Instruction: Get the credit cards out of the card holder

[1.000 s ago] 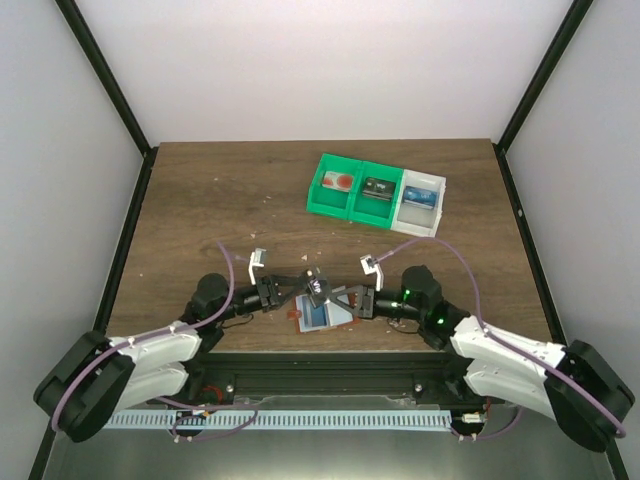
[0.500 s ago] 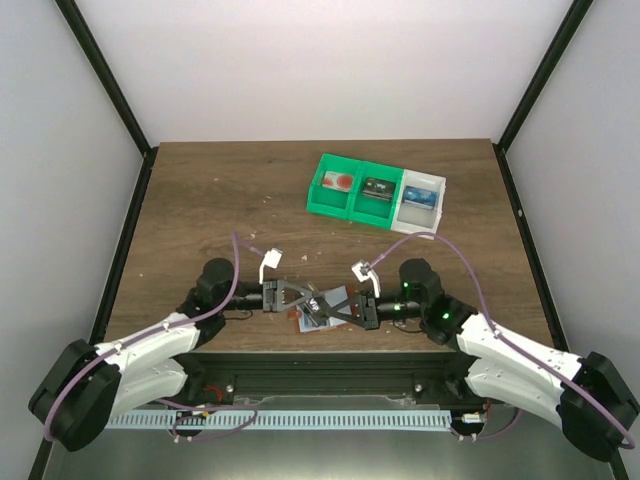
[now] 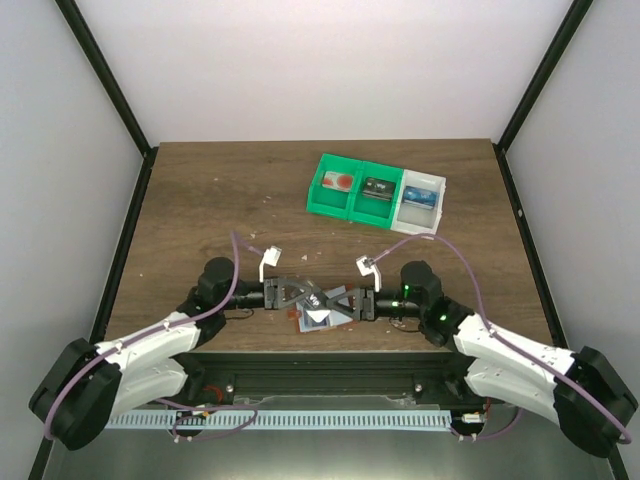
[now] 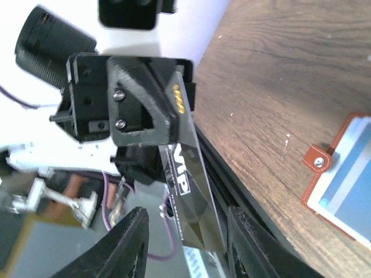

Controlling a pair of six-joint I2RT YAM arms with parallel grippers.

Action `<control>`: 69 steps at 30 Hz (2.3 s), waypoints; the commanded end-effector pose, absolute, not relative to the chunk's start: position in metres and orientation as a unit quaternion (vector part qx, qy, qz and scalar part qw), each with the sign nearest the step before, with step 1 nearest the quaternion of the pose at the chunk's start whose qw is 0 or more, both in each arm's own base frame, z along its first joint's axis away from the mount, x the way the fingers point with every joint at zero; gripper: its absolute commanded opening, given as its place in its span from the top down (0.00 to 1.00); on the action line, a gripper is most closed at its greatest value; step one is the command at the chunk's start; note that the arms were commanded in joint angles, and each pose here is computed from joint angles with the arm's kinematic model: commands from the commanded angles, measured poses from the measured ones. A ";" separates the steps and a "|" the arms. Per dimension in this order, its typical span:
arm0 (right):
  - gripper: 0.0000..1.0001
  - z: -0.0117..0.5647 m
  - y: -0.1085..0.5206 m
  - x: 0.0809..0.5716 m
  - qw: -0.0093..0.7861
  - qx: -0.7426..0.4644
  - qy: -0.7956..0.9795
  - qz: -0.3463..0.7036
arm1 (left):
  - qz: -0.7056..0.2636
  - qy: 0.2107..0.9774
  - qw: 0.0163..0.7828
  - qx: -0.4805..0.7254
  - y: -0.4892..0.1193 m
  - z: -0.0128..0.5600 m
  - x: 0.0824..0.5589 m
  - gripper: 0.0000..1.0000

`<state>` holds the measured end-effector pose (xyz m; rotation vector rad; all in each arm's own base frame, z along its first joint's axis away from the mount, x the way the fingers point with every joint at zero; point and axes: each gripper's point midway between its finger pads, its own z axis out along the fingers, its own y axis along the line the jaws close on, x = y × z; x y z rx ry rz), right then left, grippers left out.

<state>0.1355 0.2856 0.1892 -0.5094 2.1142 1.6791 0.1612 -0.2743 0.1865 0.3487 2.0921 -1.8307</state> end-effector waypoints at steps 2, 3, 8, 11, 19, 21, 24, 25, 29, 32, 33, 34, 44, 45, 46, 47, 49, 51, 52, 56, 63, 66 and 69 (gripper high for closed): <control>0.60 0.194 0.286 0.162 0.204 -0.059 0.743 0.635 | -0.667 0.711 0.221 0.041 -0.270 0.202 0.189 1.00; 0.59 0.195 0.286 0.163 0.203 -0.048 0.737 0.642 | -0.672 0.706 0.224 0.020 -0.268 0.204 0.194 1.00; 0.56 0.206 0.293 0.174 0.207 -0.032 0.724 0.657 | -0.681 0.685 0.252 -0.054 -0.259 0.207 0.216 1.00; 0.59 0.209 0.299 0.185 0.211 -0.026 0.729 0.651 | -0.689 0.675 0.257 -0.064 -0.259 0.212 0.221 1.00; 0.89 0.216 0.309 0.194 0.213 -0.025 0.717 0.663 | -0.688 0.676 0.253 -0.075 -0.260 0.205 0.225 1.00; 0.99 0.217 0.310 0.195 0.215 -0.028 0.715 0.665 | -0.685 0.679 0.252 -0.080 -0.259 0.201 0.225 1.00; 1.00 0.216 0.307 0.197 0.228 -0.028 0.718 0.657 | -0.673 0.690 0.253 -0.082 -0.259 0.194 0.227 0.70; 0.99 0.215 0.305 0.199 0.235 -0.023 0.723 0.649 | -0.668 0.696 0.253 -0.073 -0.260 0.193 0.226 0.50; 1.00 0.215 0.297 0.211 0.263 -0.024 0.752 0.604 | -0.632 0.731 0.257 -0.023 -0.269 0.189 0.226 0.08; 0.99 0.224 0.289 0.224 0.288 -0.034 0.771 0.566 | -0.591 0.761 0.268 0.013 -0.271 0.183 0.229 0.00; 0.99 0.225 0.284 0.229 0.296 -0.035 0.777 0.555 | -0.579 0.770 0.268 0.021 -0.271 0.181 0.228 0.00; 0.99 0.226 0.278 0.235 0.301 -0.033 0.783 0.543 | -0.566 0.778 0.269 0.030 -0.271 0.179 0.229 0.00; 1.00 0.246 0.206 0.302 0.376 -0.013 0.808 0.453 | -0.481 0.813 0.300 0.137 -0.262 0.186 0.220 0.00; 1.00 0.242 0.200 0.310 0.376 -0.010 0.817 0.438 | -0.470 0.815 0.306 0.146 -0.260 0.188 0.220 0.00; 1.00 0.240 0.191 0.318 0.379 -0.007 0.823 0.423 | -0.461 0.817 0.312 0.153 -0.258 0.191 0.220 0.00; 1.00 0.237 0.185 0.325 0.380 -0.003 0.829 0.411 | -0.451 0.819 0.318 0.159 -0.256 0.193 0.220 0.00; 1.00 0.232 0.170 0.337 0.380 0.005 0.838 0.391 | -0.454 0.817 0.320 0.156 -0.253 0.200 0.217 0.00; 0.99 0.226 0.159 0.347 0.374 0.009 0.846 0.380 | -0.464 0.813 0.314 0.159 -0.253 0.208 0.211 0.00; 1.00 0.226 0.153 0.353 0.374 0.014 0.848 0.374 | -0.461 0.813 0.316 0.163 -0.252 0.213 0.209 0.00; 1.00 0.211 0.136 0.370 0.356 0.028 0.860 0.364 | -0.419 0.819 0.346 0.186 -0.242 0.224 0.212 0.00; 0.99 0.193 0.128 0.398 0.334 0.037 0.872 0.355 | -0.382 0.804 0.391 0.235 -0.231 0.229 0.208 0.00; 1.00 0.193 0.128 0.412 0.330 0.035 0.876 0.351 | -0.382 0.802 0.401 0.222 -0.227 0.222 0.209 0.00; 0.99 0.184 0.129 0.425 0.314 0.043 0.882 0.349 | -0.372 0.803 0.410 0.219 -0.224 0.221 0.210 0.00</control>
